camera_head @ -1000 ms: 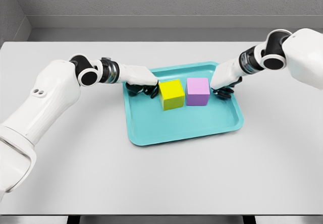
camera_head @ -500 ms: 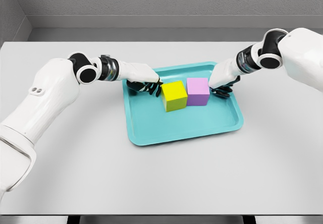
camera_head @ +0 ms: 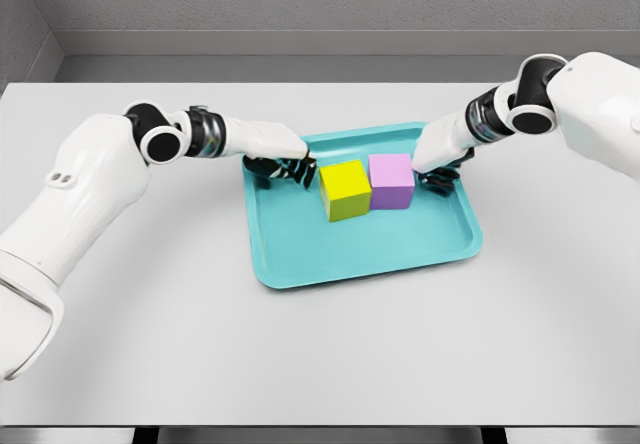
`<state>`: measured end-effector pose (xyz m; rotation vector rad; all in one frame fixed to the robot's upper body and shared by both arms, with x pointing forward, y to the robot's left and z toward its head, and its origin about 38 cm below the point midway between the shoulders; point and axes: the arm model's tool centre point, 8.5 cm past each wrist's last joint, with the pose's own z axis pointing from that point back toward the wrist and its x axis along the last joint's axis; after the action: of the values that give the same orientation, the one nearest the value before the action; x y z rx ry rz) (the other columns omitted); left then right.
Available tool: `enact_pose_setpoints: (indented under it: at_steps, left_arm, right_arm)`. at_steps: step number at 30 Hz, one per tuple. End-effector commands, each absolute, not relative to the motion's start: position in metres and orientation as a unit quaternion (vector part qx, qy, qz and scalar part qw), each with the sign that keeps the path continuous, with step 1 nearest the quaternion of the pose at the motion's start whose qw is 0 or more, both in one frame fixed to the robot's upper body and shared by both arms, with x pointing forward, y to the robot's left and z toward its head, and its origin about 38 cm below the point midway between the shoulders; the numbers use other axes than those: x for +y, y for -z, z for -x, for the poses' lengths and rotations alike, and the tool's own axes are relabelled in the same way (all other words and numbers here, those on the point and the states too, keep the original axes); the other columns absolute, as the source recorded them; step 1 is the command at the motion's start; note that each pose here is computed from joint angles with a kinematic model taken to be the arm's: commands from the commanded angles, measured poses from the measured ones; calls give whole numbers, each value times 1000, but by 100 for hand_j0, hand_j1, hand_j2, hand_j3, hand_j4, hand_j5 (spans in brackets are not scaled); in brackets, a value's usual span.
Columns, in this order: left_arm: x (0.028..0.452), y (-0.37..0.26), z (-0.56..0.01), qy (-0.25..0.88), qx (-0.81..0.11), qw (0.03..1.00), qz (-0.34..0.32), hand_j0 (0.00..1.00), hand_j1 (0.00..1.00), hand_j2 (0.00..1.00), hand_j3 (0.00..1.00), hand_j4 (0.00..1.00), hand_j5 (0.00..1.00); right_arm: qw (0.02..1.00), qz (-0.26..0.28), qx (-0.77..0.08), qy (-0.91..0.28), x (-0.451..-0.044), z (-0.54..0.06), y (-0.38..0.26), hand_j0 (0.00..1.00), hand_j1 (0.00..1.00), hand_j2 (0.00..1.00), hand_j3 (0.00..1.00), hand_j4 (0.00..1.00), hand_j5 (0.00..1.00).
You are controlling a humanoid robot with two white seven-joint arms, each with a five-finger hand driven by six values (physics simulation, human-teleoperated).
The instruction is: Push two cubes
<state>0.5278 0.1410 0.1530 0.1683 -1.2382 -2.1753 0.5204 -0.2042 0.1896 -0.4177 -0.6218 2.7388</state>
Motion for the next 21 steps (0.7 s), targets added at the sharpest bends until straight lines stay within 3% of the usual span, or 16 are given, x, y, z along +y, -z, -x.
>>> enact_pose_setpoints:
  at_steps: [1,21]
  left_arm:
    - [147,-153,-529,827,-462,312,-74,47,47,47,47,47,47]
    - [150,-183,-527,815,-496,291,-74,47,47,47,47,47,47]
  right_arm:
    - [148,145,-218,-954,-201,-520,-190,14,14,14,14,14,14]
    - [124,142,-226,-956,-185,-515,-195,14,14,14,14,14,14]
